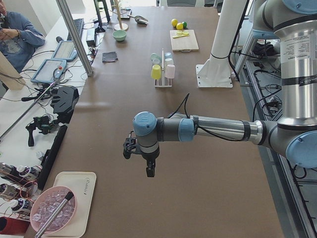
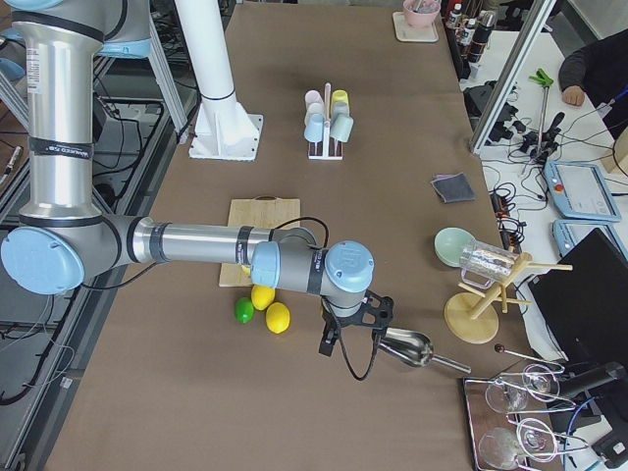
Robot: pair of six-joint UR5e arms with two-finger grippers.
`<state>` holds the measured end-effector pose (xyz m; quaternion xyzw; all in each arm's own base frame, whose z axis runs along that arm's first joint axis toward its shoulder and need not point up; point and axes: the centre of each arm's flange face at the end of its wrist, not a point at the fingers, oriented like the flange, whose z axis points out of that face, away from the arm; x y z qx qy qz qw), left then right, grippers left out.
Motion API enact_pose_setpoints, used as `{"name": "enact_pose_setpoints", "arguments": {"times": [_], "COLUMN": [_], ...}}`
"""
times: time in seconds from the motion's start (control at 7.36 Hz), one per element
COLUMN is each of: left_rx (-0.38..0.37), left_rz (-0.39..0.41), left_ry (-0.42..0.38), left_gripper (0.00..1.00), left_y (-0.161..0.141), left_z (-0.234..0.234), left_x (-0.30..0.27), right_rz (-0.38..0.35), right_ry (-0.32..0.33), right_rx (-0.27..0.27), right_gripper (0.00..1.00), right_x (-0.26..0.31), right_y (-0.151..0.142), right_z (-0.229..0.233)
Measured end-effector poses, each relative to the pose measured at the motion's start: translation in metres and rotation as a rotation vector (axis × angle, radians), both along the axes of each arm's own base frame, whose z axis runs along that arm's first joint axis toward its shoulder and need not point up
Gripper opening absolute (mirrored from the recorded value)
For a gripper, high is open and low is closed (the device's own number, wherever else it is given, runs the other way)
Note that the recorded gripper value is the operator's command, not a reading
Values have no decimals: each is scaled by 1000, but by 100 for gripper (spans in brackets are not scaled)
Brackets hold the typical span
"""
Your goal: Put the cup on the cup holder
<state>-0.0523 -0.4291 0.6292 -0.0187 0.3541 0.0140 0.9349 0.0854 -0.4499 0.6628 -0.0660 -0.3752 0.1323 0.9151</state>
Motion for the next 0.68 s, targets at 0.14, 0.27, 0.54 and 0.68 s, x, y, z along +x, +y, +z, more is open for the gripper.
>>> {"name": "enact_pose_setpoints", "arguments": {"times": [0.14, 0.27, 0.54, 0.68], "left_rx": [0, 2, 9, 11], "left_rz": [0, 0, 0, 1], "left_ry": [-1, -2, -3, -3], "left_gripper": [98, 98, 98, 98], "left_y": [0, -1, -5, -7], "left_z": [0, 0, -3, -4], "left_x": [0, 0, 0, 0], "right_rz": [0, 1, 1, 1], "right_ry": [-1, -2, -3, -2], "right_rx": [1, 2, 4, 4], "right_gripper": [100, 100, 100, 100], "right_x": [0, 0, 0, 0], "right_y": [0, -1, -3, -3], "right_z": [0, -1, -3, -3]}}
